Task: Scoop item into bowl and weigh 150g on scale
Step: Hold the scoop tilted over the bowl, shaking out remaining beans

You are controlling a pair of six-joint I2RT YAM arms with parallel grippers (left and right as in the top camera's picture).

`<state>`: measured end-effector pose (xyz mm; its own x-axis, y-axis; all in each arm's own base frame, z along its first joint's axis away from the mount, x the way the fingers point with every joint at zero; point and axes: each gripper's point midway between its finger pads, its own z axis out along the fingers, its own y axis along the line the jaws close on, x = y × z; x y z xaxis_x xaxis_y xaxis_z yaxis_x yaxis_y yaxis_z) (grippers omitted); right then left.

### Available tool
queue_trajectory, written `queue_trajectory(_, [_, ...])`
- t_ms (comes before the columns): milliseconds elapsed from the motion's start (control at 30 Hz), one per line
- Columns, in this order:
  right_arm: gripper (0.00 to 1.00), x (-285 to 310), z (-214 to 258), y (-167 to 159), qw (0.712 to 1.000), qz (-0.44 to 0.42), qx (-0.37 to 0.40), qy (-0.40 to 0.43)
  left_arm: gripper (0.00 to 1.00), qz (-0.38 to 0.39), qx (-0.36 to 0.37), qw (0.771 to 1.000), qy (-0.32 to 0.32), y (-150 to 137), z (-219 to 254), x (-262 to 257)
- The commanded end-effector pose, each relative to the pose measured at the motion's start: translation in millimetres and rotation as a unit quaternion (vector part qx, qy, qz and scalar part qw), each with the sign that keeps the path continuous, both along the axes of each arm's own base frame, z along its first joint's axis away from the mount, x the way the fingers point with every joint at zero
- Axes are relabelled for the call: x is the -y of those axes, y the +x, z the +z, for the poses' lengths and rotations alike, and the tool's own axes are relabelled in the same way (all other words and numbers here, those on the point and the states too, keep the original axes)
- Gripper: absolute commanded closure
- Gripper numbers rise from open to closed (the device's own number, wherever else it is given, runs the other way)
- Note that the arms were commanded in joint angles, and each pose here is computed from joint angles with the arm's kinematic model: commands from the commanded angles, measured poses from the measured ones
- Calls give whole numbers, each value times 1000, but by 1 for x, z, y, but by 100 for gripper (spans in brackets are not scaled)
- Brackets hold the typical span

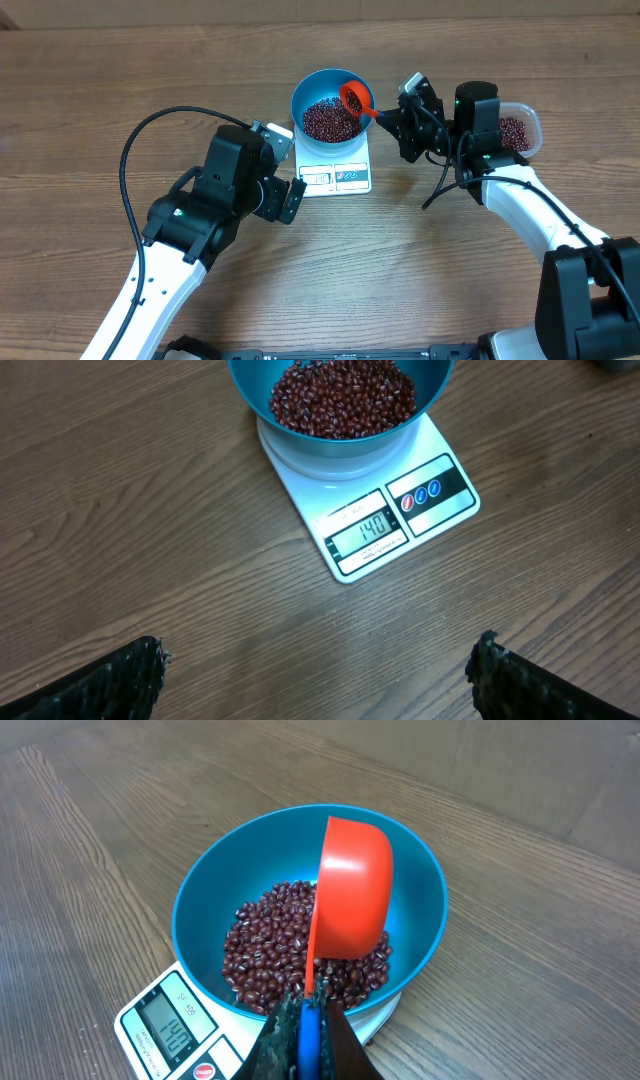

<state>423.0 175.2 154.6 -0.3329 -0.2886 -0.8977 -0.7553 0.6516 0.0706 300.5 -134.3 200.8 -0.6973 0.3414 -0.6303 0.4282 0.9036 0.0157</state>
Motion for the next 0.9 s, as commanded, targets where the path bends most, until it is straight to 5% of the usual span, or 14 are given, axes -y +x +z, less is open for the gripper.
queue_trajectory(0, [96,-3,1,-1,1000,8,2,1,0,5,-3,1000,1,1,-3,-1])
queue_trajectory(867, [96,-4,-3,-5,999,29,21,-25,0,5,-3,1000,1,1,-3,-1])
